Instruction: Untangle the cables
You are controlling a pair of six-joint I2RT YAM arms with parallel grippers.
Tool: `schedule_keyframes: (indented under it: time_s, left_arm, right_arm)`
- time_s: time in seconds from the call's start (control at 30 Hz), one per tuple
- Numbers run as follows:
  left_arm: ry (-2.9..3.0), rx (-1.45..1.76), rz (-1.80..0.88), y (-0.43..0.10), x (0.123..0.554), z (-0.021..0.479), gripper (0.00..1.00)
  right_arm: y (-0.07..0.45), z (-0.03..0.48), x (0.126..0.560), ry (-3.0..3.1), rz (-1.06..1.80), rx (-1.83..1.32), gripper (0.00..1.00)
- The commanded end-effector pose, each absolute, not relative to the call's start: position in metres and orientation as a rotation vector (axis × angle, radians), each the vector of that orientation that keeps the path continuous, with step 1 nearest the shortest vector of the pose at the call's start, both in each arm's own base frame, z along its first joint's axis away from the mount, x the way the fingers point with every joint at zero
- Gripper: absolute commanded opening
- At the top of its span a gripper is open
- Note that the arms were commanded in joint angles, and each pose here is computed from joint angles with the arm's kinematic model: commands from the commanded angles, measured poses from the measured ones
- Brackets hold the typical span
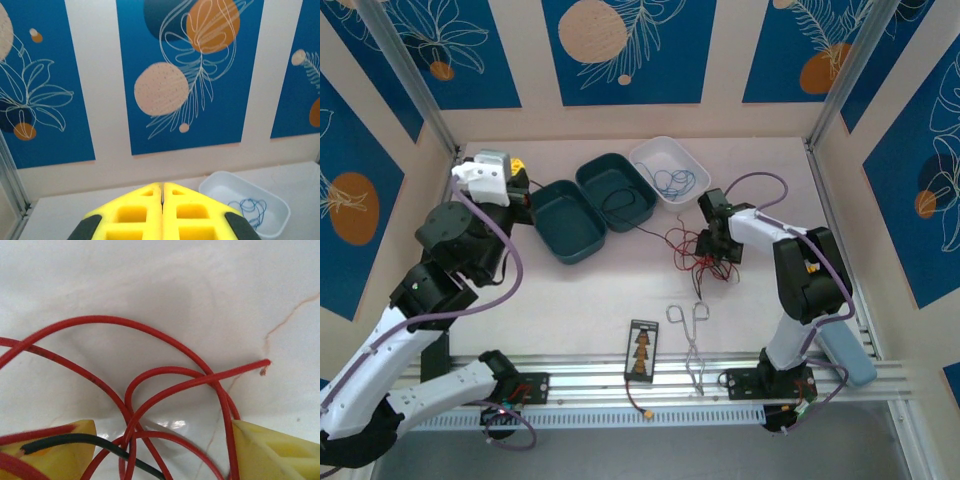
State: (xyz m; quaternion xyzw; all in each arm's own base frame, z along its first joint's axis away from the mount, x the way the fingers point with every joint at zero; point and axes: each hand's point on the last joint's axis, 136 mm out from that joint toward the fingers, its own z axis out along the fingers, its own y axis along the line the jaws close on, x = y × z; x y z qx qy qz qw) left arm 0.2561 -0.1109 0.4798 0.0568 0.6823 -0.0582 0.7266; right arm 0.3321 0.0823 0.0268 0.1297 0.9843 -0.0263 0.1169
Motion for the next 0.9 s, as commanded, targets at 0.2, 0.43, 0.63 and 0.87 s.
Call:
schedule_keyframes:
  time_s: [0.2,0.43,0.63,0.87]
  left_arm:
    - [1.410,0.060,-0.069,-0.088,0.247,0.516,0.00]
    - [1.296,-0.007,-0.028,-0.057,0.224,0.558,0.00]
    - [1.238,-0.015,-0.006,-0.047,0.213,0.585,0.00]
    - [1.193,-0.022,-0.007,-0.042,0.207,0.604,0.00]
  right_arm:
    - [0.054,0.028,0.340,2.879,-0.050,0.487,0.69]
    - [0.048,0.021,0.342,2.890,-0.002,0.568,0.70]
    - [0.048,0.022,0.343,2.886,0.016,0.584,0.71]
    - [0.049,0.024,0.345,2.883,0.027,0.580,0.71]
